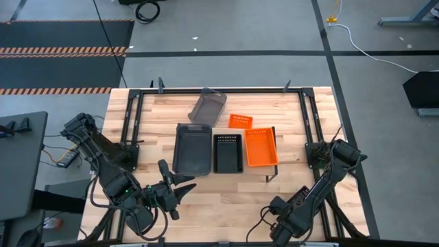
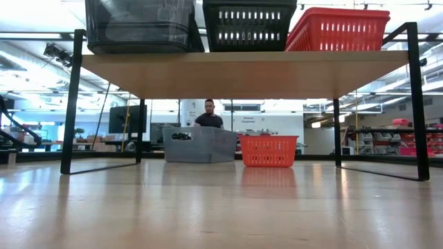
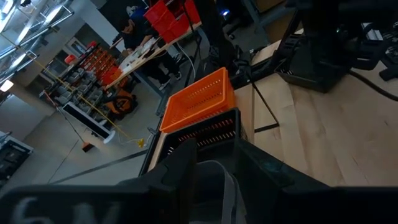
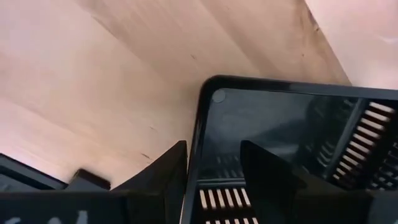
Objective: Stack baskets on shelf by color
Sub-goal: Stack the black bin on top of the black bins on the shelf
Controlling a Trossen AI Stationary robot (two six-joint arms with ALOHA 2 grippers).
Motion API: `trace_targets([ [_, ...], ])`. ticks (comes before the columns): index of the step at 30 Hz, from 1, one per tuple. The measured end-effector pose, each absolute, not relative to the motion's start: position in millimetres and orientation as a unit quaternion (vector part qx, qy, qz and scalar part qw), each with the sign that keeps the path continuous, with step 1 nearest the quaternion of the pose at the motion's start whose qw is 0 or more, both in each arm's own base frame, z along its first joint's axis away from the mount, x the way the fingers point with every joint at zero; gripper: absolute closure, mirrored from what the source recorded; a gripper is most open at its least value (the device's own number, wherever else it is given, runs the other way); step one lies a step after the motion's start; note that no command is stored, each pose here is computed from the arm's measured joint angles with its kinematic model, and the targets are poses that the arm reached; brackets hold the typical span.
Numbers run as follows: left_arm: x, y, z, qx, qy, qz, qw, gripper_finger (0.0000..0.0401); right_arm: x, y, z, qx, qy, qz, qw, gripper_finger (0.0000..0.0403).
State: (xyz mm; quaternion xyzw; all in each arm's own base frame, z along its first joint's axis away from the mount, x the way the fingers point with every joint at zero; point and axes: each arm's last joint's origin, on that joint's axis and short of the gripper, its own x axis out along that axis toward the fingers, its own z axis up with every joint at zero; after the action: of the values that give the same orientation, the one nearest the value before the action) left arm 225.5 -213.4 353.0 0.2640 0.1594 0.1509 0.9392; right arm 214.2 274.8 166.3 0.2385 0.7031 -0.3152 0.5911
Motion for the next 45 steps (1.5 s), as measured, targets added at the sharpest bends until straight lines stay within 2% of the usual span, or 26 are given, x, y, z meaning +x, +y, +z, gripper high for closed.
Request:
trace_targets([
  [5, 225, -213, 353, 0.264, 0.159, 0.151, 0.939, 0.0285, 216, 275, 168, 0.236, 0.718, -0.299, 0.582, 0.0266],
  [12, 225, -213, 353, 0.265, 0.16, 0.151, 0.939, 0.0285, 225, 273, 171, 0.23, 0.726, -0.264, 0.592, 0.0384],
  [17, 225, -213, 353, 0.265, 0.16, 0.151, 0.939, 0.0285, 236, 274, 172, 0.252, 0.719, -0.23, 0.605, 0.0372],
  [21, 225, -213, 353, 0.265, 0.159, 0.151, 0.939, 0.0285, 248, 278, 186, 0.262, 0.705, -0.2, 0.628, 0.0386],
  [29, 226, -214, 353, 0.261, 0.158, 0.151, 0.94, 0.0285, 280, 285, 238, 0.222, 0.609, -0.108, 0.753, 0.0381],
  [33, 230, -215, 358, 0.203, 0.139, 0.142, 0.959, 0.0285, 293, 284, 264, 0.172, 0.561, -0.066, 0.807, 0.0382],
  [36, 234, -218, 361, 0.157, 0.136, 0.085, 0.975, 0.0285, 299, 283, 282, 0.133, 0.531, -0.034, 0.836, 0.0385],
  [42, 242, -223, 362, 0.134, 0.144, -0.081, 0.977, 0.0285, 304, 285, 318, 0.064, 0.48, 0.033, 0.874, 0.0384],
  [45, 244, -224, 365, 0.117, 0.135, -0.122, 0.976, 0.0285, 303, 288, 336, 0.032, 0.456, 0.071, 0.887, 0.0384],
])
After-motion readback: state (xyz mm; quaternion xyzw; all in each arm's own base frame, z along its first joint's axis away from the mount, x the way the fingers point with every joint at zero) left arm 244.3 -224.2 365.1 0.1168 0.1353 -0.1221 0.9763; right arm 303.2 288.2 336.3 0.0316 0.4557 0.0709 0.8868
